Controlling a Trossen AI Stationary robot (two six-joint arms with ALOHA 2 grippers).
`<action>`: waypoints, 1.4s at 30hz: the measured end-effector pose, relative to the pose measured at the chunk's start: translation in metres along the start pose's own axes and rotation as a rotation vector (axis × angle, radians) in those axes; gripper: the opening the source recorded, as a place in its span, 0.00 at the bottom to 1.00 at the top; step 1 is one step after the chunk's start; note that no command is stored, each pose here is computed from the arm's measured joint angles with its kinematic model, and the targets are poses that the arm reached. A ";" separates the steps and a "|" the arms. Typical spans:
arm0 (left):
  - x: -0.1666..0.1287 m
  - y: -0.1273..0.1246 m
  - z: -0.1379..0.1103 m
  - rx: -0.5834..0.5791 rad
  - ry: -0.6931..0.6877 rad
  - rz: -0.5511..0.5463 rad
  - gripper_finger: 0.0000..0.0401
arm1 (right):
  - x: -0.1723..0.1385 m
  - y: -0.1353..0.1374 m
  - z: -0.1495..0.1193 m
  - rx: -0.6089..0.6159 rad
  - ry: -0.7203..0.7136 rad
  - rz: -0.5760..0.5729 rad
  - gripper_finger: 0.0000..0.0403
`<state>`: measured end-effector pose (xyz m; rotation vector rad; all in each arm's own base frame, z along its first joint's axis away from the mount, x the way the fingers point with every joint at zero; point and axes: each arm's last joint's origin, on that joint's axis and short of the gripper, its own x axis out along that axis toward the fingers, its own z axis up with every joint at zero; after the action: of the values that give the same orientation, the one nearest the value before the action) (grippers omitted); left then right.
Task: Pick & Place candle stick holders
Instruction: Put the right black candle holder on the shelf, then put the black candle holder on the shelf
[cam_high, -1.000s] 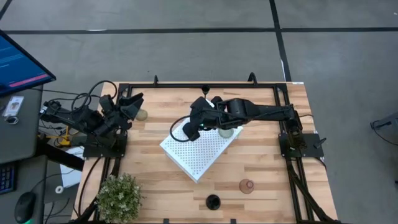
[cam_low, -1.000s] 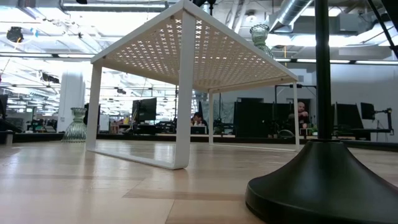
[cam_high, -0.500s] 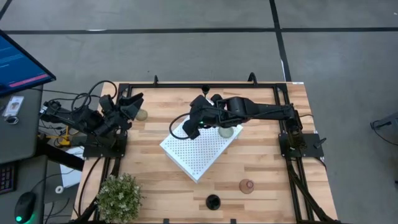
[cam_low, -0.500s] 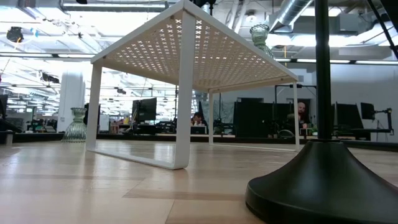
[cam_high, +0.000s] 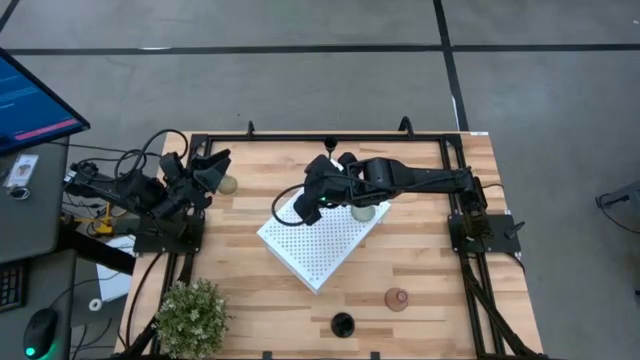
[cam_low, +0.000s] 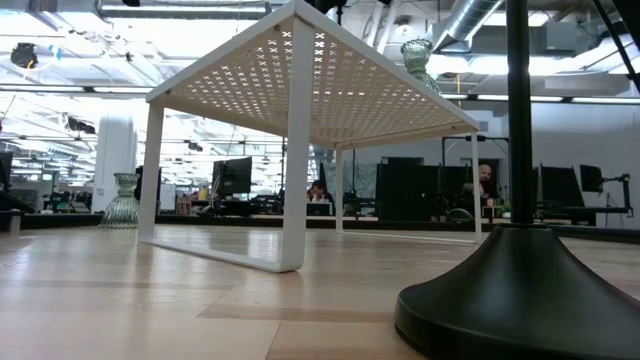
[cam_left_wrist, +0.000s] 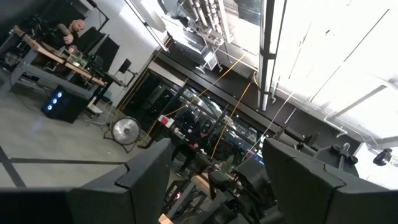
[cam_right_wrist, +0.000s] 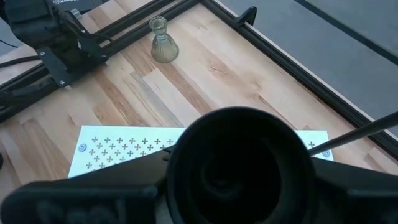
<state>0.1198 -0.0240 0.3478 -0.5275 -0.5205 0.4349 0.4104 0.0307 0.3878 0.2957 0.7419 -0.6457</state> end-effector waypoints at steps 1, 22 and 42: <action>0.000 0.000 0.000 0.000 0.000 0.000 0.63 | 0.000 0.000 0.000 -0.006 -0.001 0.002 0.24; 0.000 0.000 0.000 0.000 -0.001 0.000 0.63 | 0.001 0.007 -0.002 -0.032 0.003 0.037 0.51; 0.000 -0.001 0.000 0.000 0.006 -0.033 0.63 | -0.074 0.013 -0.024 -0.087 0.028 0.130 0.56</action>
<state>0.1201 -0.0248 0.3482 -0.5191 -0.5222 0.4018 0.3648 0.0841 0.4234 0.2712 0.7688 -0.4863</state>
